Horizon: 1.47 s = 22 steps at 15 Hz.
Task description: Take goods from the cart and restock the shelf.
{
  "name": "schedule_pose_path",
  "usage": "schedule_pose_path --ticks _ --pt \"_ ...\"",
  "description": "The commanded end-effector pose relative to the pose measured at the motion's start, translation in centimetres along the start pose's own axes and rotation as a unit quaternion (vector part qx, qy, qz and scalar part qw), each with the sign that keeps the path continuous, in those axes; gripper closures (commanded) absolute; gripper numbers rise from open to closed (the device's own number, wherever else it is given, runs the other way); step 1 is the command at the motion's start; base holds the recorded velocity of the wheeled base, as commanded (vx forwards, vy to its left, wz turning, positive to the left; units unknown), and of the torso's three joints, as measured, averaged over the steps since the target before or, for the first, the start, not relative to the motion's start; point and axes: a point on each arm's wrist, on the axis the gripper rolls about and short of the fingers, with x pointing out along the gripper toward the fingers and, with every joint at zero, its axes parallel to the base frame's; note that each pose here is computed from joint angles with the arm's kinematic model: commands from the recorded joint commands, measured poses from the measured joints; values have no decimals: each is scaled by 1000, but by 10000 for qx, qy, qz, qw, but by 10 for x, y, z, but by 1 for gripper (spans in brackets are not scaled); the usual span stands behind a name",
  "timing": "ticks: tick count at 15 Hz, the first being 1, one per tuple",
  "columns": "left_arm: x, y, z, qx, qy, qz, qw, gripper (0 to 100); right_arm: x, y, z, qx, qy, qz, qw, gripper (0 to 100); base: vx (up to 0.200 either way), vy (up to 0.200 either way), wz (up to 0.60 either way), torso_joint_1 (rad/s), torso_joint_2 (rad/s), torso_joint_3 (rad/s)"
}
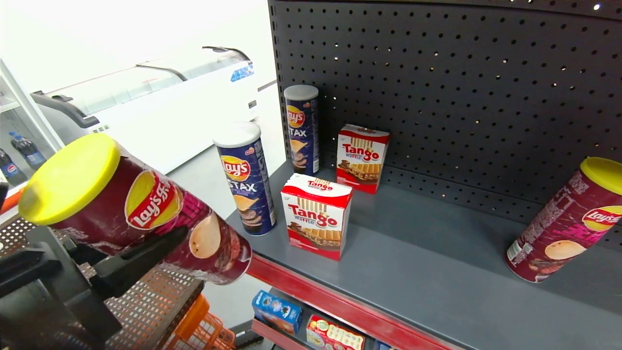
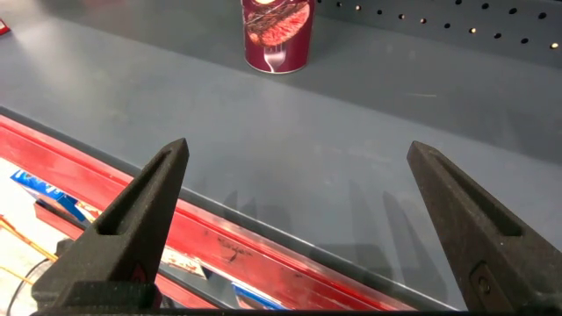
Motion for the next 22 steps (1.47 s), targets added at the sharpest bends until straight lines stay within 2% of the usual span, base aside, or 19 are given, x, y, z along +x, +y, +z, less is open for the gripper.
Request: schedule_pose_path --ticks 1,3,5,7,9,10,13,14,16,18,19,21,22 --pt "-1 -8 -3 -2 28 -300 9995 100 0 0 0 -2 4 0 10000 0 0 0 0 0 0 0" --pt "-2 -9 -8 -22 128 -362 9993 100 0 0 0 -2 4 0 10000 0 0 0 0 0 0 0" --pt "-2 -11 -9 -35 141 -707 9974 100 0 0 0 -2 4 0 10000 0 0 0 0 0 0 0" --pt "0 -12 -9 -30 162 -829 9964 100 0 0 0 -2 4 0 10000 0 0 0 0 0 0 0" --pt "0 -13 -12 -47 234 -1241 9920 100 0 0 0 -2 4 0 10000 0 0 0 0 0 0 0" --pt "5 -14 -16 -55 359 -1440 9889 100 0 0 0 -2 4 0 10000 0 0 0 0 0 0 0" --pt "14 -16 -11 -64 363 -1705 9847 100 0 0 0 -17 4 0 10000 0 0 0 0 0 0 0" --pt "18 -19 -13 -80 428 -1931 9802 100 0 0 0 -9 4 0 10000 0 0 0 0 0 0 0" --pt "25 -20 -16 -89 544 -1999 9783 100 0 0 0 -17 11 16 10000 0 0 0 0 0 0 0" --pt "30 -21 -17 -18 595 -2049 9770 100 0 0 0 -17 11 16 10000 0 0 0 0 0 0 0" --pt "34 -23 -17 91 610 -2207 9734 100 0 0 0 -17 11 16 10000 0 0 0 0 0 0 0" --pt "36 -25 -19 160 647 -2302 9708 100 0 0 0 -17 11 16 10000 0 0 0 0 0 0 0" --pt "36 -28 -20 181 652 -2438 9675 100 0 0 0 -17 11 16 10000 0 0 0 -600 7 2 2"
